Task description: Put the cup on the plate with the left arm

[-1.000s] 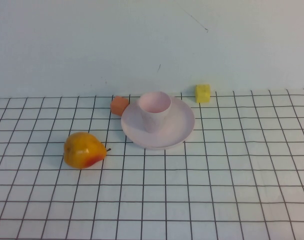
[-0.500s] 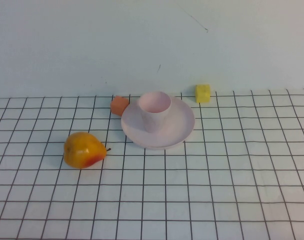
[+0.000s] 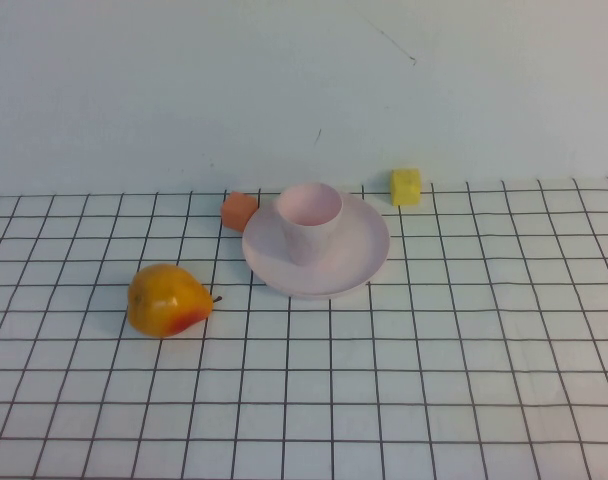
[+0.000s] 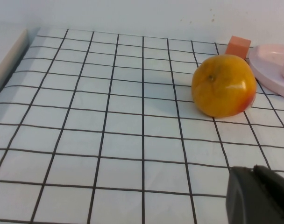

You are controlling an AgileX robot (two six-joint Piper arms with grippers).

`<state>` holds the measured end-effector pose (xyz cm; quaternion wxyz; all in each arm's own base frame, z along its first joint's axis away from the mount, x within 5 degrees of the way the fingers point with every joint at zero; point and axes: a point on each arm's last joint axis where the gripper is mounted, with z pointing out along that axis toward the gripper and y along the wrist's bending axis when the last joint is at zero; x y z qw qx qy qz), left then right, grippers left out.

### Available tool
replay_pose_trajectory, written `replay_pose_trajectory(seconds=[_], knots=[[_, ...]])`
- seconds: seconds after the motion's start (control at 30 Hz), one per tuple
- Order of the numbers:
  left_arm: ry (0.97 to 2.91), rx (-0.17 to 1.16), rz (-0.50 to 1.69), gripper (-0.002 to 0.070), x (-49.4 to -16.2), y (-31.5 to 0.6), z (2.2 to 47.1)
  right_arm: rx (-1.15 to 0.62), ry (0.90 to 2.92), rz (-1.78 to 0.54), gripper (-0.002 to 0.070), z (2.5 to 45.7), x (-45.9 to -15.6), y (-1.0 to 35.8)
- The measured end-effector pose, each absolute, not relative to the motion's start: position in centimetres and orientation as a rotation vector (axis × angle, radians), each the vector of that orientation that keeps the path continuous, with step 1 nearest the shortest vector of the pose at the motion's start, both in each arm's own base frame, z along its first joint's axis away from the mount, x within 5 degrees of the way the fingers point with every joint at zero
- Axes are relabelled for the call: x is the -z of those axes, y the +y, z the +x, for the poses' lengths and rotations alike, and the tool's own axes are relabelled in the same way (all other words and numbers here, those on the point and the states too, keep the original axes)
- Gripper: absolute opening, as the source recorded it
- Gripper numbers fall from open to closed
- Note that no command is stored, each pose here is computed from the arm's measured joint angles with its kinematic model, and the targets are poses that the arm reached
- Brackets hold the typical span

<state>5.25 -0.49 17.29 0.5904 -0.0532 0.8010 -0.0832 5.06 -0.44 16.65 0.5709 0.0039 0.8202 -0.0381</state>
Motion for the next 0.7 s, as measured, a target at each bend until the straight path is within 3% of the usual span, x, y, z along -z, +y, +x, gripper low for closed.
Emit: replay_pose_trajectory(seconds=[0.7], knots=[[1.856,0.141,-0.194,-0.0001,-17.29,-0.09,5.27,0.089,1.924,0.009,-0.0002,5.06,-16.65,-0.44]])
